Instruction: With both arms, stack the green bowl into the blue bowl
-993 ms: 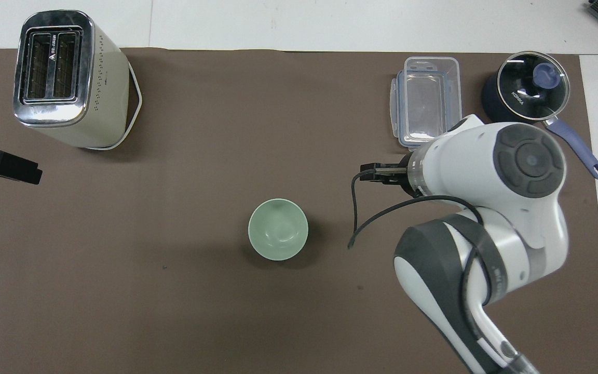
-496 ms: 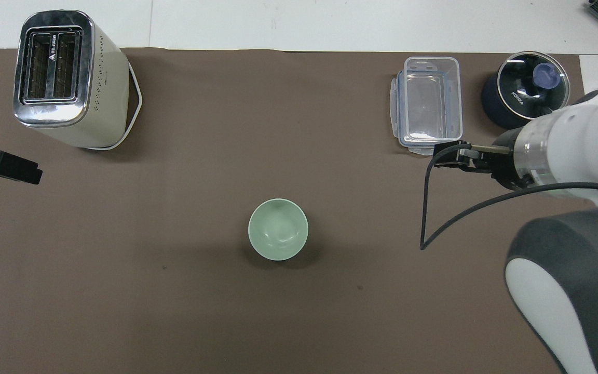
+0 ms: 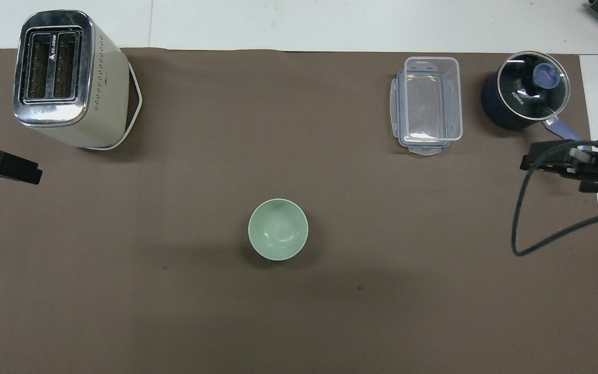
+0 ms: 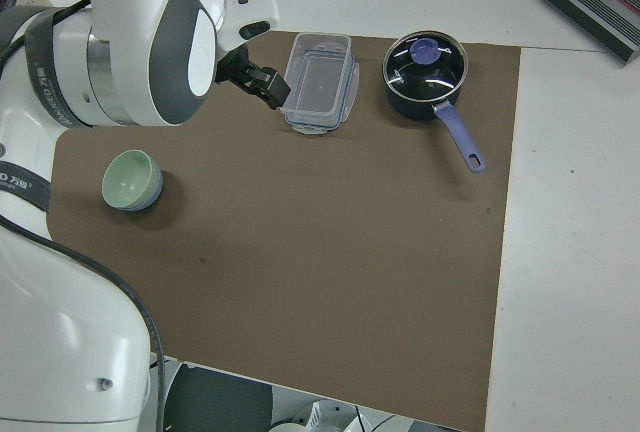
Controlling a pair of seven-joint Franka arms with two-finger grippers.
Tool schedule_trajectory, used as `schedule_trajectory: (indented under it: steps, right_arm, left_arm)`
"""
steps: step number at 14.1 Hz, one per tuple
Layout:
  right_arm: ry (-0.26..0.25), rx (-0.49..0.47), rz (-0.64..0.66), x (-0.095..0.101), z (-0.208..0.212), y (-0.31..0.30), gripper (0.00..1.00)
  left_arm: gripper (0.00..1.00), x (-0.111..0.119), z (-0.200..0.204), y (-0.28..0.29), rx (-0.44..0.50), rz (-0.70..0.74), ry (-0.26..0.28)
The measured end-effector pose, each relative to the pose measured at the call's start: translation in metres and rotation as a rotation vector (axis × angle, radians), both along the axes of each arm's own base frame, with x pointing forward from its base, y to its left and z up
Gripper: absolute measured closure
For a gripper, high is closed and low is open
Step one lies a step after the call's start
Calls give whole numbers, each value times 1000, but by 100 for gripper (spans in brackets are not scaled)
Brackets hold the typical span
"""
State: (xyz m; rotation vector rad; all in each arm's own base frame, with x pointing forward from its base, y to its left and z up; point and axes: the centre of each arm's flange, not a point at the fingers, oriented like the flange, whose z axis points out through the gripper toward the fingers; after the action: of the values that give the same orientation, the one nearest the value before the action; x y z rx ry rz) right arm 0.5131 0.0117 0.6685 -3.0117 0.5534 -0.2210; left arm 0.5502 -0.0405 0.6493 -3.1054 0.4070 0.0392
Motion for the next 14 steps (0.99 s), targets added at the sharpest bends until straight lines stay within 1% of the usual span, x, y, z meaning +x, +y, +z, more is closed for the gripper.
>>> schedule_trajectory:
  steps: [1,3,6,10,14]
  right_arm:
    - [13,-2,14,-5,7,-18,0]
    - [35,-10,90,-11,9,-42,0]
    - [68,-26,201,-7,-2,-45,0]
    - [101,-29,221,3,-18,-42,0]
    - [103,-32,227,4,-19,-42,0]
  left_arm:
    - [0,0,0,0,0,-1,0]
    - [0,0,0,-2,0,-5,0]
    - [0,0,0,-2,0,-3,0]
    - [0,0,0,-2,0,-3,0]
    - [0,0,0,-1,0,-1,0]
